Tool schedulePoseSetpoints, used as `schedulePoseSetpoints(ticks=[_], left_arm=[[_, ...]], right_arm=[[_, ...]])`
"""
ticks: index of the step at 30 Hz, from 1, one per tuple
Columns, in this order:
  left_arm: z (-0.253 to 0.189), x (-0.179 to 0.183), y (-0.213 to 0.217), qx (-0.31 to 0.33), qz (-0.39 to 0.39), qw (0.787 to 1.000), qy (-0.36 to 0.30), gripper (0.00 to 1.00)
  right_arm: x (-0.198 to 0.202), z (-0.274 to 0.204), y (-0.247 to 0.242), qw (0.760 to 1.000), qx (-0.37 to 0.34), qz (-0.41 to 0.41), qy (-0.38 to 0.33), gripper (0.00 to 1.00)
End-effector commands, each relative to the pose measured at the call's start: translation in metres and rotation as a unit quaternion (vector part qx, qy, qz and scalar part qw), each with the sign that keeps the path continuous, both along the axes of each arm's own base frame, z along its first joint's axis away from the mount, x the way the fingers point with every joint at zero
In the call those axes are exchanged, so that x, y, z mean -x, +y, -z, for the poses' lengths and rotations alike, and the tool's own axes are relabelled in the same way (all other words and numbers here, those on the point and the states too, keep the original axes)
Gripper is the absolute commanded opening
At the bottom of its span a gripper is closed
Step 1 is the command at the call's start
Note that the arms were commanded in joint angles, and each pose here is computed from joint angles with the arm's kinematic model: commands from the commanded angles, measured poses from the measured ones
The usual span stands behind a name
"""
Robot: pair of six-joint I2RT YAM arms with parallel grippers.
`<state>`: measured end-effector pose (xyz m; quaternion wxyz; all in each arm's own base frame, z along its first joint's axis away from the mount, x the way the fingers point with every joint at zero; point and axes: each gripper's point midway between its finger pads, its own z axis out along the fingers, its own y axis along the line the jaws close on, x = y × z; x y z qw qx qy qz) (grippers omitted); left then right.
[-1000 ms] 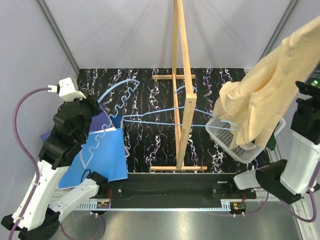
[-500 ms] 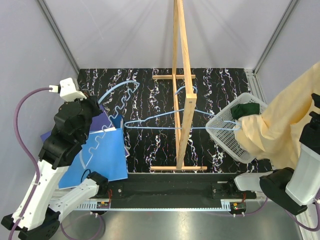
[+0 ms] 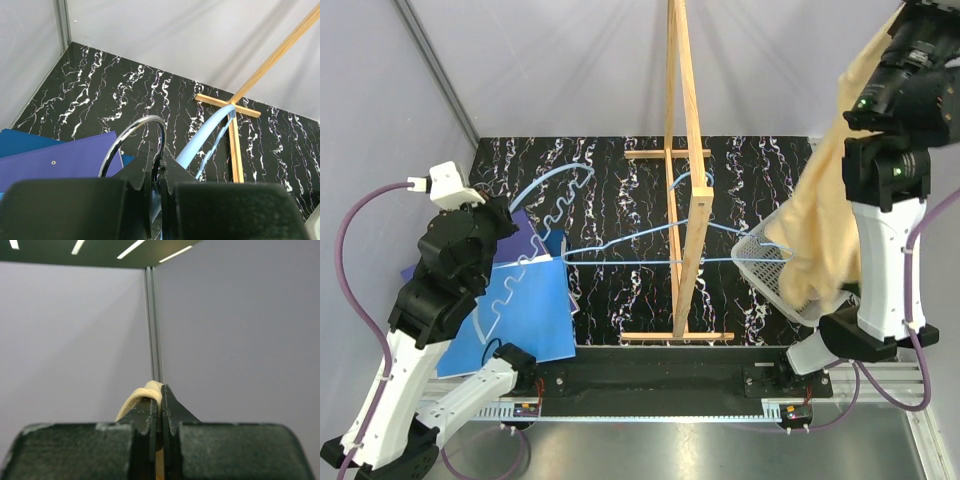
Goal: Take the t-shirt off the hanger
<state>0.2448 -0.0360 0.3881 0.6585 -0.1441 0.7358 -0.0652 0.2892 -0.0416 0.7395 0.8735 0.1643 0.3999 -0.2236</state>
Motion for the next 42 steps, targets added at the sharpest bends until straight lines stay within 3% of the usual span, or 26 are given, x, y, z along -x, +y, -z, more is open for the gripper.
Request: schedulePoseSetpoints(ticks=[1,6,22,29,34,42], left_arm=[[-0.033,0.008,0.010,0.021,-0.017,0.999,-0.047,0.00],[-0.033,0.006,0.009,0.020,-0.015,0.999,-0.046,0.00],[-0.035,0.012,0.010,0.023,-0.009,0.998,-0.050,0.00],[-0.029,0.002,-0.004,0.021,0.015,0.999,-0.034,0.00],[-0.032,-0.006,-0.023,0.023,0.053,0.998,-0.025,0.00],[-0.032,0.000,-0.021,0.026,0.057,0.998,-0.030,0.00]], right_arm=[[-0.009,0.003,-0.017,0.999,-0.022,-0.004,-0.025,0.00],[-0.003,0.024,-0.035,0.999,-0.043,0.005,-0.012,0.00],[0.088,0.069,-0.065,0.995,-0.092,0.039,-0.027,0.00],[0.045,0.139,-0.068,0.988,-0.118,0.064,0.073,0.00],[0.014,0.204,-0.052,0.980,-0.152,0.008,0.128,0.00],[-0.018,0.240,-0.026,0.961,-0.212,-0.075,0.163,0.00]])
